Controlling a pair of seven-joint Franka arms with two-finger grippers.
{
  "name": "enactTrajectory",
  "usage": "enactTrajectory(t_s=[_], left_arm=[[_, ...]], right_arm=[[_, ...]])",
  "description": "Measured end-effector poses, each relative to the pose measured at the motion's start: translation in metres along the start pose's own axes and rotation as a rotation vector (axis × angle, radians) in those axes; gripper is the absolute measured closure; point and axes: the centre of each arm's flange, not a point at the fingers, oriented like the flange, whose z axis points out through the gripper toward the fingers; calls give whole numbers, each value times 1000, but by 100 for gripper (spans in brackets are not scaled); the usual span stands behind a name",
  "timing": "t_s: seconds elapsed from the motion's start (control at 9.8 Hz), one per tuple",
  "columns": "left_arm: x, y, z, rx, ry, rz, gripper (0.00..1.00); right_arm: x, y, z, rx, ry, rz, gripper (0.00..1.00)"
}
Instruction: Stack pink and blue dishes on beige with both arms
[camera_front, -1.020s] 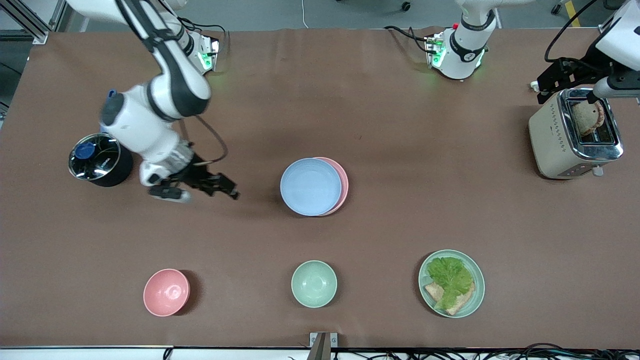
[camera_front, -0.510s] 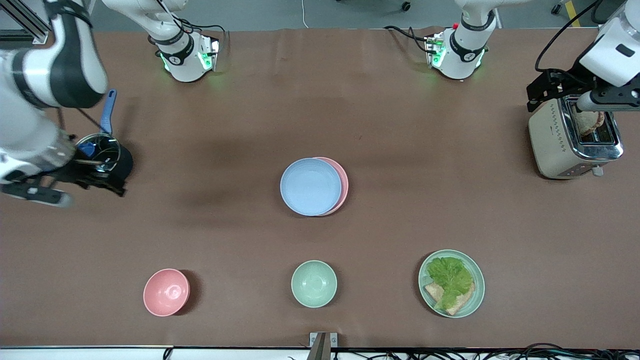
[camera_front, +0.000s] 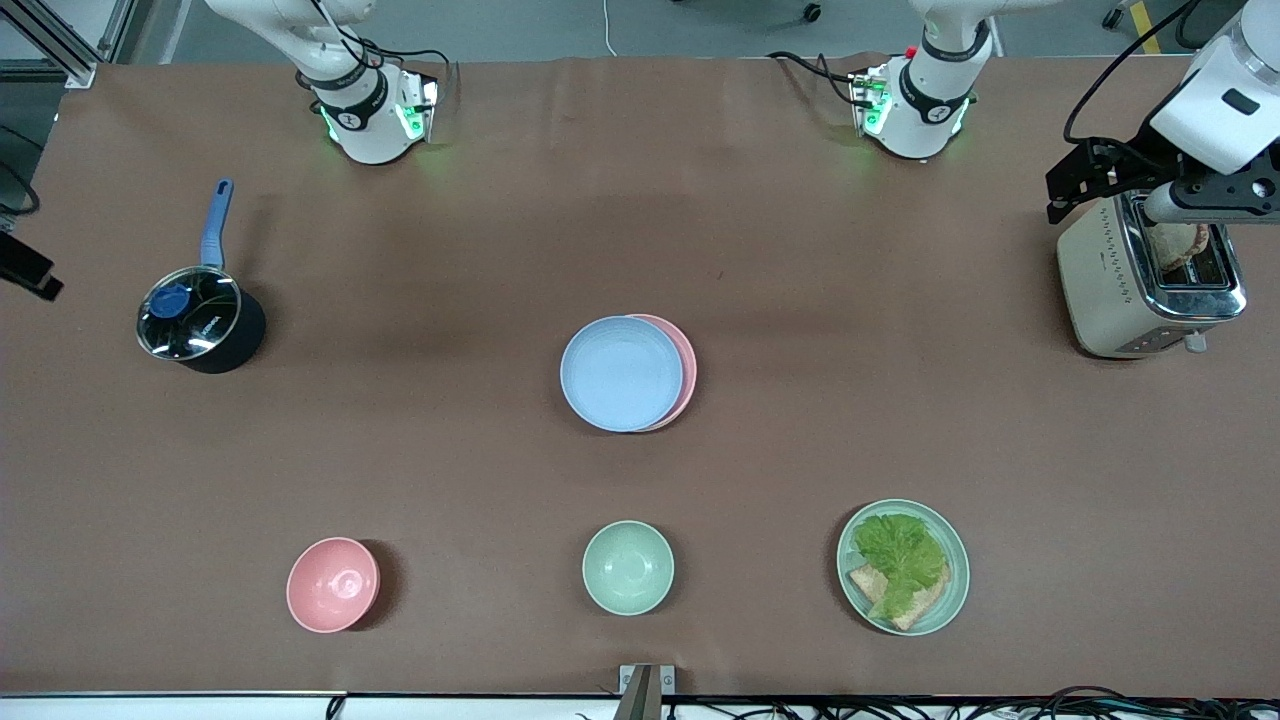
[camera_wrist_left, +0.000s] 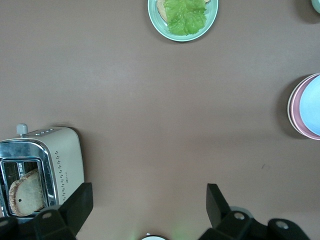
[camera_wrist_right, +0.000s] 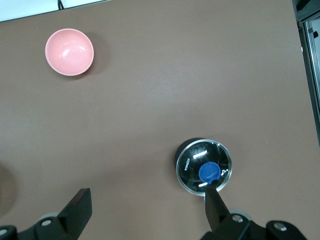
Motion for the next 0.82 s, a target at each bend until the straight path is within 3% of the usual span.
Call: enactTrajectory(t_s=[0.2,0.82], left_arm=[[1,0,-5,-5,11,0,0],[9,1,-11,-12,23,5,0]], right_arm=[[-9,-1,-6,51,-22,-3,0],[-7,-1,-2,57,-23,-20,0]])
